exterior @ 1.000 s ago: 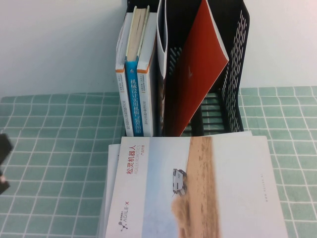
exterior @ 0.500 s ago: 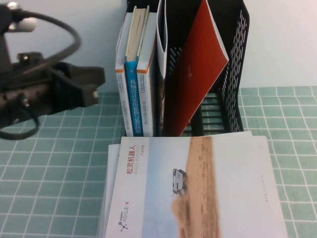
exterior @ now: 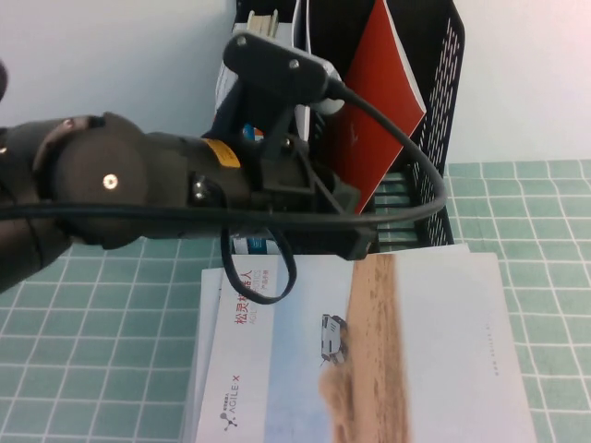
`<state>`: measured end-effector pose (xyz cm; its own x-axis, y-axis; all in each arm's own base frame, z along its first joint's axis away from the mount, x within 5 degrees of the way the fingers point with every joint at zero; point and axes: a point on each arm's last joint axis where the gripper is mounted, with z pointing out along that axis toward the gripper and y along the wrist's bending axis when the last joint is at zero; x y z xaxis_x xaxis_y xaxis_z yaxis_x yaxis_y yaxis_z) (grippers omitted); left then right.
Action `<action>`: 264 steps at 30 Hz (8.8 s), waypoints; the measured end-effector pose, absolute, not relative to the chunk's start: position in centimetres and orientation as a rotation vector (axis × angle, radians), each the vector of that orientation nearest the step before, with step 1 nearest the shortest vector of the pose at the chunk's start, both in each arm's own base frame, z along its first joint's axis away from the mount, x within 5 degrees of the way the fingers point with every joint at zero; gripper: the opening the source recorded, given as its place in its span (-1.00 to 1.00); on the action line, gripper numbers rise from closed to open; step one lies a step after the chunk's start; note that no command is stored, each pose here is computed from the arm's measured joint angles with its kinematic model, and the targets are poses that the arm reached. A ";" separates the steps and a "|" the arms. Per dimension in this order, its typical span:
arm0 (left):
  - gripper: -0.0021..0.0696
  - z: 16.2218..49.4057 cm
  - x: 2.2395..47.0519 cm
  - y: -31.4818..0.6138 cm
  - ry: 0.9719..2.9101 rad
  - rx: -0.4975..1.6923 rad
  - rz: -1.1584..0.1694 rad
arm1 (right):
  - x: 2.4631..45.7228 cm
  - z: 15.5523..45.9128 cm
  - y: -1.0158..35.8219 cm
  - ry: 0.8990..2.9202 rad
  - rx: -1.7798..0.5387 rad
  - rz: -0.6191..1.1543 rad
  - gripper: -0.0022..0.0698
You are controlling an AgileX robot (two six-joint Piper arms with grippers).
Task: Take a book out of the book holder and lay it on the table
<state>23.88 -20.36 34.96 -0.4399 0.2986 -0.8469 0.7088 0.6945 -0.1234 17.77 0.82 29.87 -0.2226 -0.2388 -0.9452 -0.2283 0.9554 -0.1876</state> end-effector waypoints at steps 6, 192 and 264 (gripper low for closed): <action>-0.95 33.5 24.3 -20.2 2.372 0.829 -0.458 | 20.1 27.5 -0.5 1.914 -0.437 -0.219 -0.95; -0.95 37.8 15.0 -11.7 2.029 0.392 -0.718 | 17.7 23.9 23.4 1.423 -1.545 0.526 -0.90; -0.95 25.8 5.7 -4.6 1.801 0.571 -0.489 | 4.5 24.6 2.6 1.706 -0.710 0.336 -0.94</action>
<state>5.71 -4.57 25.84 -0.2548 0.1374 -0.9572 0.6029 0.7965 -0.0462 4.49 2.60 24.60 -0.1161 -0.2764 -0.9540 -0.6177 0.7723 -0.1486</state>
